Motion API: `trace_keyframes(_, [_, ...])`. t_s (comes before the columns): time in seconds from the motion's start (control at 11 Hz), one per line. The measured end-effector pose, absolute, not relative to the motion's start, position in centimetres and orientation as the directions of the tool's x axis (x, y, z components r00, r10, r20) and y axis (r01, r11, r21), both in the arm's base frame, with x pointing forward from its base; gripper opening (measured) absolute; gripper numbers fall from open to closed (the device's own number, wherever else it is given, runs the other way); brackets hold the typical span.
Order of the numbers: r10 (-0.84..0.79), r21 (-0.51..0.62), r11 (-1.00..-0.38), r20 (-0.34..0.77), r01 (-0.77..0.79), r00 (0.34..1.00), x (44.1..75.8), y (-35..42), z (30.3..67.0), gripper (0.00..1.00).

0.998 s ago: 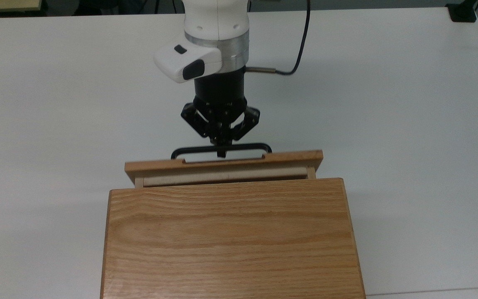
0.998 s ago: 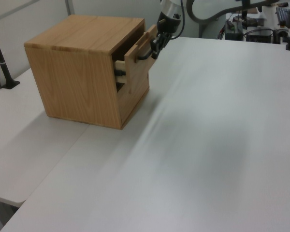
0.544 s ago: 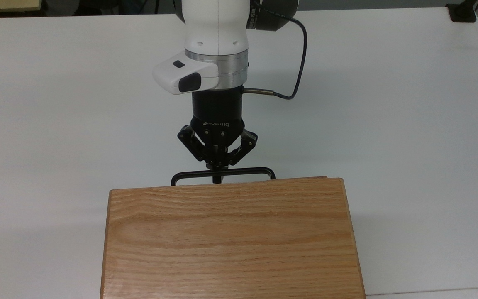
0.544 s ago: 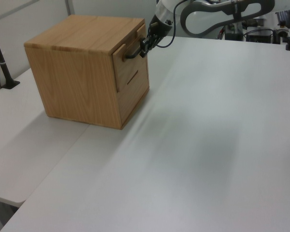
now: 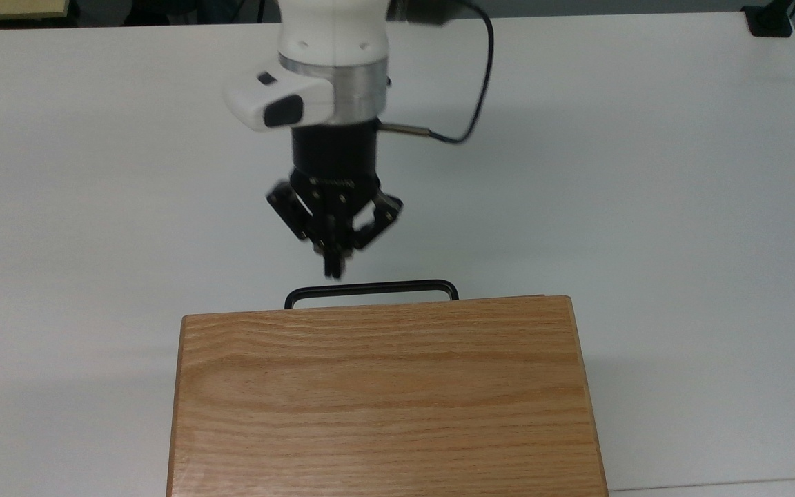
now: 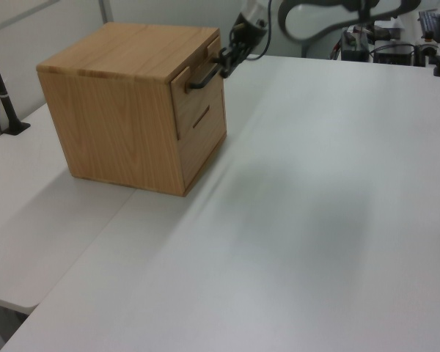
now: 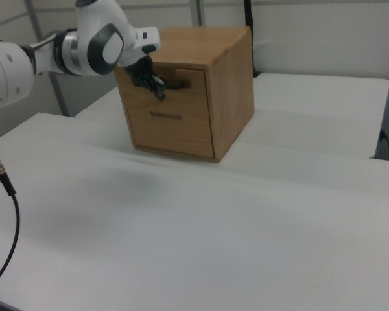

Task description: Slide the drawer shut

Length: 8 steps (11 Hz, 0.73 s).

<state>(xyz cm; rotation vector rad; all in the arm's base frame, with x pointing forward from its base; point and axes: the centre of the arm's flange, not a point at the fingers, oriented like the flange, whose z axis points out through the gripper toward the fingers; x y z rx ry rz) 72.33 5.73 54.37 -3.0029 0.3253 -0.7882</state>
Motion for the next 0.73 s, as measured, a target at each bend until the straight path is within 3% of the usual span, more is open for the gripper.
trace_keyframes(0.09, [-0.162,-0.019,-0.986,0.380,-0.167,0.911,70.4,4.2,55.4,0.12])
trace_keyframes(0.18, [-0.103,0.023,-0.993,0.261,-0.113,0.960,68.1,2.8,56.6,0.24])
trace_keyframes(0.36, [-0.049,0.042,-0.998,0.070,-0.052,0.996,63.4,0.8,59.0,0.55])
trace_keyframes(0.64, [-0.073,0.024,-0.997,0.019,-0.073,0.997,58.7,-1.5,61.6,0.99])
trace_keyframes(0.73, [-0.082,0.019,-0.996,0.024,-0.083,0.996,57.7,-2.2,62.2,1.00])
